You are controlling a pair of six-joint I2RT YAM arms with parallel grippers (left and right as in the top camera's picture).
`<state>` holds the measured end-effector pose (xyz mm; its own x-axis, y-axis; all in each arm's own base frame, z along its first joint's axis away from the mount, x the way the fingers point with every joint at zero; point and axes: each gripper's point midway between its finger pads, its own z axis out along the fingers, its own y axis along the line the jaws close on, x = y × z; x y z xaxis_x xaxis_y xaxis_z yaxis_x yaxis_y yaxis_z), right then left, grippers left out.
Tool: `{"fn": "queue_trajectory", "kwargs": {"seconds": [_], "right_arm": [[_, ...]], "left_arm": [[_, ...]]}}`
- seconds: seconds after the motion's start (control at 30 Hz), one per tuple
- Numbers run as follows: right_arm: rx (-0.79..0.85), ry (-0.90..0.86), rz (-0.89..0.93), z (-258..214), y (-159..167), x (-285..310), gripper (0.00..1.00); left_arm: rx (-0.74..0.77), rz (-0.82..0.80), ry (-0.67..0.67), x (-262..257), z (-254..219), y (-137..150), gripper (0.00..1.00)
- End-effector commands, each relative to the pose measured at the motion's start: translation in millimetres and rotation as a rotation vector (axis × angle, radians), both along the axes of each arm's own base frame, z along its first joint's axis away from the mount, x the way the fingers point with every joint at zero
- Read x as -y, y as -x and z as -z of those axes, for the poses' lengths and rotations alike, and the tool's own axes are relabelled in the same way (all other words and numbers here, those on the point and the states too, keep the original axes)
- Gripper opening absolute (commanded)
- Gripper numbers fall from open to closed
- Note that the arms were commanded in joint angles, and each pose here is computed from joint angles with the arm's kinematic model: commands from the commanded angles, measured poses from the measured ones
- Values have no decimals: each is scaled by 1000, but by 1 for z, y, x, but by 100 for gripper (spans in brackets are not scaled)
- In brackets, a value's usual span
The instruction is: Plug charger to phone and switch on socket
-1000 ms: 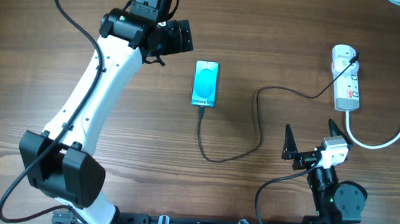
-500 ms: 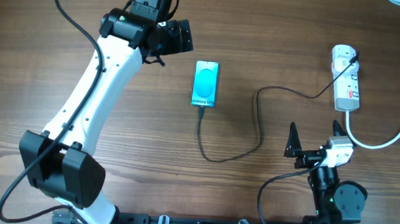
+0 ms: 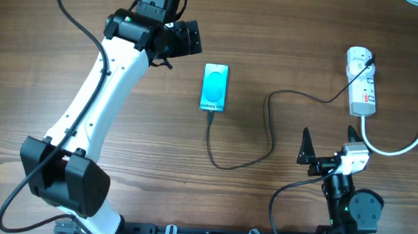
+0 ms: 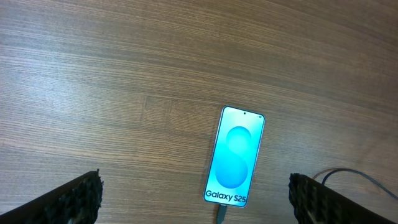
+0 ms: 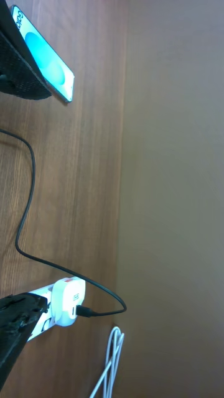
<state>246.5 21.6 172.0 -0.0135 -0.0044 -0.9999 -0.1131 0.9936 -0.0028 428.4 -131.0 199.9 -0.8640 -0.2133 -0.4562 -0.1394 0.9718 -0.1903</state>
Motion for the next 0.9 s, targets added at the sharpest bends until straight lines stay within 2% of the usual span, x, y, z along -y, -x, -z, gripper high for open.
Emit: {"fn": "queue_trajectory", "kwargs": {"seconds": [0.0,0.7,0.87], "right_arm": [[15,-11,18,-3,1,3,100],[15,-11,18,-3,1,3,100],[15,-11,18,-3,1,3,100]], "left_arm": [[-4,-19,-6,-4,3,-1,100],[-2,-19,-5,-5,2,-1,100],[40,-18,9,-5,-17,3,100]]}}
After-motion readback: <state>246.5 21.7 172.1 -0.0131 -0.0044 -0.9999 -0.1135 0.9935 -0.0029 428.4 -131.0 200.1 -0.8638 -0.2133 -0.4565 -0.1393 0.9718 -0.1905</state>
